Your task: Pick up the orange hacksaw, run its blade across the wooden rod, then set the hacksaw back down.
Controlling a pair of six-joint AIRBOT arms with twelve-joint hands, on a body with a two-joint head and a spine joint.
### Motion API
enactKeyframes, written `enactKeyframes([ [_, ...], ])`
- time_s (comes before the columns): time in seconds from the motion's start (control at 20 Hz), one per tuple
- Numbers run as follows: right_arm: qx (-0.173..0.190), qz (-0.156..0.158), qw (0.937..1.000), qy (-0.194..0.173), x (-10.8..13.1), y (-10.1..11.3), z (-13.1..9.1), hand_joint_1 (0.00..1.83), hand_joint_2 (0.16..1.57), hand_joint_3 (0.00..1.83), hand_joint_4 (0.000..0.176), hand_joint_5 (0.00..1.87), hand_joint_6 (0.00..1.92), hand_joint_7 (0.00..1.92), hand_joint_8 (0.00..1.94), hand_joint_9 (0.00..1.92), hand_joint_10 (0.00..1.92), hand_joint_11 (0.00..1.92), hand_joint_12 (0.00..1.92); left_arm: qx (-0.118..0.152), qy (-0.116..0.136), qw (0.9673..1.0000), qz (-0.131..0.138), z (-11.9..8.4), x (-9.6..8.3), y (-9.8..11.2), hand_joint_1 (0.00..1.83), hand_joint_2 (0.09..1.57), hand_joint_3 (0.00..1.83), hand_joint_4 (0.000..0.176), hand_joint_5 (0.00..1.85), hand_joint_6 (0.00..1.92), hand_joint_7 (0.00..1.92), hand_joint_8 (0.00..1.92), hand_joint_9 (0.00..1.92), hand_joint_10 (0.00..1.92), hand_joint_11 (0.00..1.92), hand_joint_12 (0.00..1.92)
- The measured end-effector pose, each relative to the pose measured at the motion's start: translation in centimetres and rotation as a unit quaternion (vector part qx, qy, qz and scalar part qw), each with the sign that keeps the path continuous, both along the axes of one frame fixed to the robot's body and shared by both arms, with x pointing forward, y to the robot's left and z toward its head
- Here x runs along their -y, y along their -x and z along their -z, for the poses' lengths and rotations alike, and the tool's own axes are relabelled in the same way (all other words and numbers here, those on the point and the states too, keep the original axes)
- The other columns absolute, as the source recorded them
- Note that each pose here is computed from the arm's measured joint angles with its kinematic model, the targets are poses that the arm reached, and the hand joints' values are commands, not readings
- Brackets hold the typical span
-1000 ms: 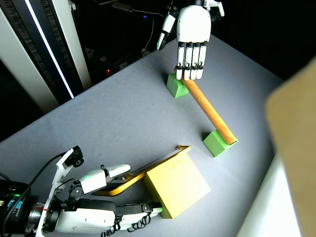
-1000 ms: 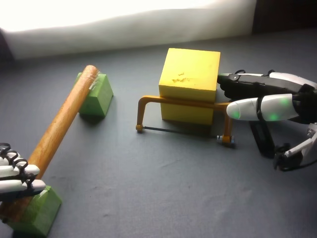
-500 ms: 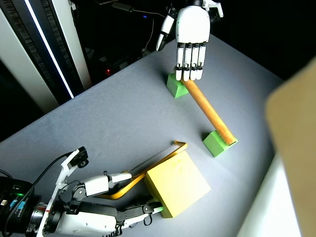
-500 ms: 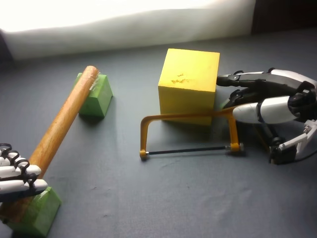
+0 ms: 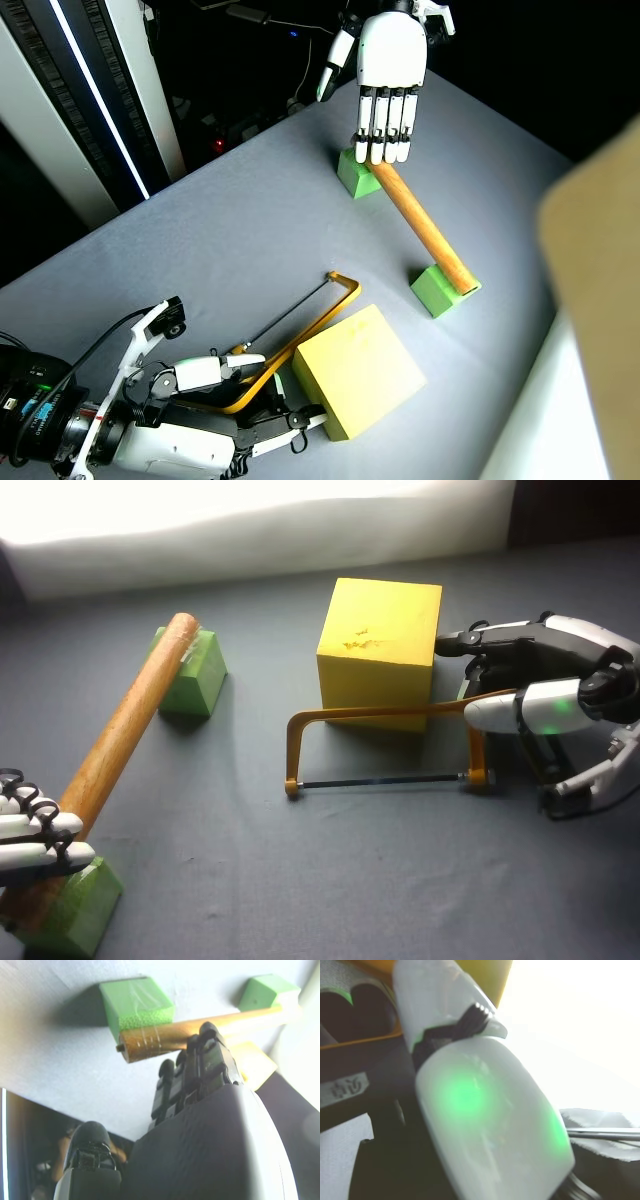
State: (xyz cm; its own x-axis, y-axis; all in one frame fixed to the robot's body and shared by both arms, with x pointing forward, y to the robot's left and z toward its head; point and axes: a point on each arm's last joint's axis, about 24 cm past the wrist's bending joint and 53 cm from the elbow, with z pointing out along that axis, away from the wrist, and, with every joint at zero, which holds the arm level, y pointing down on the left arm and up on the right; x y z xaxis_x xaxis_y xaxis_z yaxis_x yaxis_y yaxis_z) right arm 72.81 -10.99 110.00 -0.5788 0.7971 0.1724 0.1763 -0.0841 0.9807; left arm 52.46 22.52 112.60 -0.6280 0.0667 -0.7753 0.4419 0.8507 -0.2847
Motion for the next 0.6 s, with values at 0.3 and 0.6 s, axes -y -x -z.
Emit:
enactKeyframes([
  [0.3,0.098,-0.023,0.9947,0.020,-0.1,1.9,-5.0,1.38,1.10,0.00,0.000,0.91,0.88,1.00,0.99,1.02,1.18,0.84,1.24,0.001,0.001,1.0000,0.001,0.0,0.1,0.0,0.01,1.24,0.00,0.000,0.06,0.00,0.04,0.00,0.02,0.00,0.00,0.15],
  [0.6,0.187,-0.022,0.9819,-0.019,-0.3,4.0,-11.5,1.24,1.13,0.00,0.000,0.88,0.99,1.02,1.10,1.06,0.89,0.90,1.22,0.002,0.002,1.0000,0.002,-0.1,0.1,0.0,0.00,1.23,0.00,0.000,0.05,0.00,0.04,0.00,0.02,0.01,0.00,0.15],
])
